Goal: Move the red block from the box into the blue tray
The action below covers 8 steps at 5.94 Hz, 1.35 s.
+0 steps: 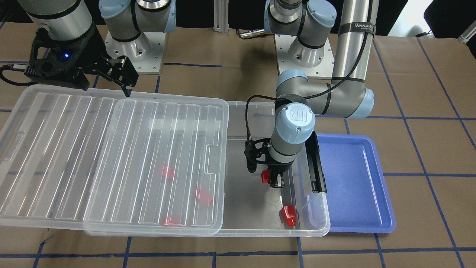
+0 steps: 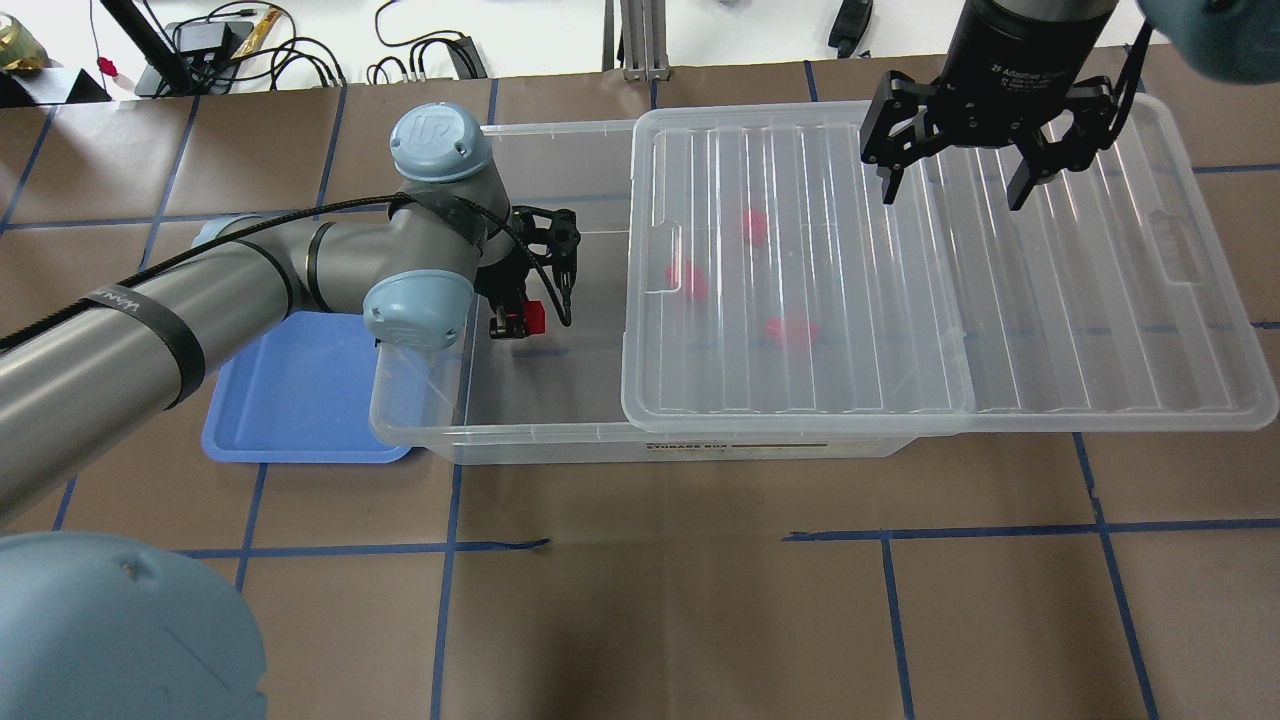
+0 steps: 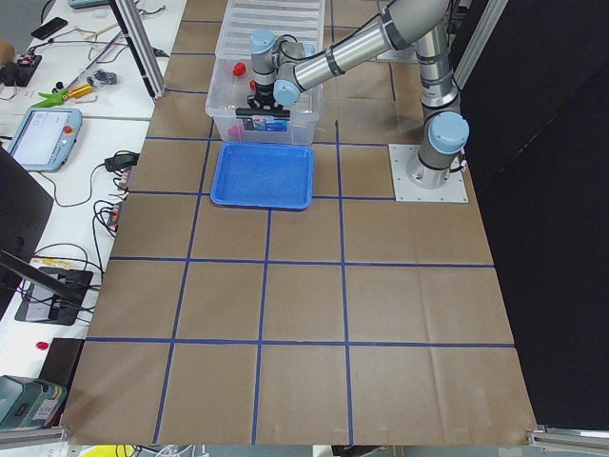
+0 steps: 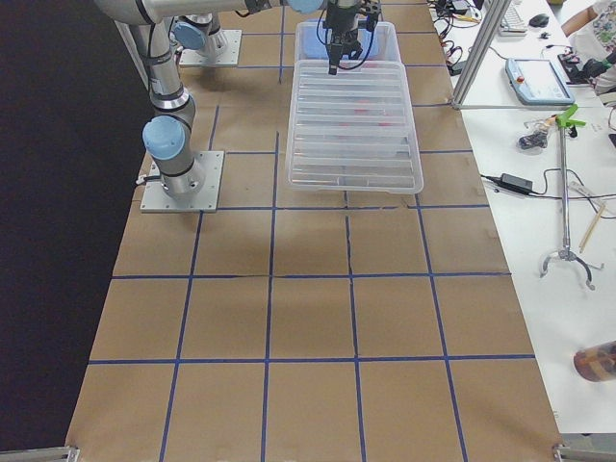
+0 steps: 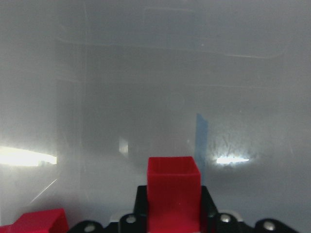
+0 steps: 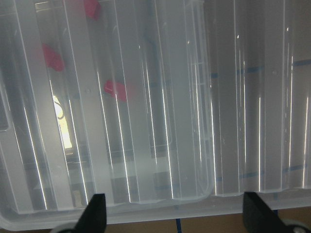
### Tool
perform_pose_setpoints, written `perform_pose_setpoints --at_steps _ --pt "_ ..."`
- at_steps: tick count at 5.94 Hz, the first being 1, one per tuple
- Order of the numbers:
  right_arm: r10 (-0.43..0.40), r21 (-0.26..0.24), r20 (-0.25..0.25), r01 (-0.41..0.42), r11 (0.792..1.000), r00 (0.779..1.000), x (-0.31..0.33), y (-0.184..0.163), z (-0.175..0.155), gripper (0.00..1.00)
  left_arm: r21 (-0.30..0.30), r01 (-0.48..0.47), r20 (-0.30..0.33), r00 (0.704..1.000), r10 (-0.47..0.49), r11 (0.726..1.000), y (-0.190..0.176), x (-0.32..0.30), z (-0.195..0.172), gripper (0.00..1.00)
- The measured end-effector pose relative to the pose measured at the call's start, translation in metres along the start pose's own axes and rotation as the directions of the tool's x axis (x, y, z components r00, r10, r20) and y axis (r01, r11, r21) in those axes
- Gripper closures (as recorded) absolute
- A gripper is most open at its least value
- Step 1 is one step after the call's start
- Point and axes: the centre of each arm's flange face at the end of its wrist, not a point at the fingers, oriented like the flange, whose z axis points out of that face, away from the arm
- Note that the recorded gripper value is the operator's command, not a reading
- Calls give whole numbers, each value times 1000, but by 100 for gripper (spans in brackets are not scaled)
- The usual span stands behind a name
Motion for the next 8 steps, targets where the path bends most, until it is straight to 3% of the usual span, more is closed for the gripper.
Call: perform_pose_setpoints --at_steps 2,4,6,7,8 --pt "0 2 0 0 1000 1000 0 0 0 0 3 1 22 1000 -1 1000 9 18 -95 95" --pt "4 6 -2 -4 1000 1000 3 -6 1 0 -26 62 56 997 -60 998 61 18 -159 95" --pt "28 9 -6 -28 1000 1000 39 -22 2 0 -72 36 42 999 -33 997 164 4 -164 95" --pt "18 5 -7 -18 1000 1000 81 -35 4 0 -68 39 6 999 -39 997 213 2 -147 95" --pt "-8 -5 -16 8 1000 1000 136 -46 8 0 -34 48 -40 998 -49 998 241 6 -114 94"
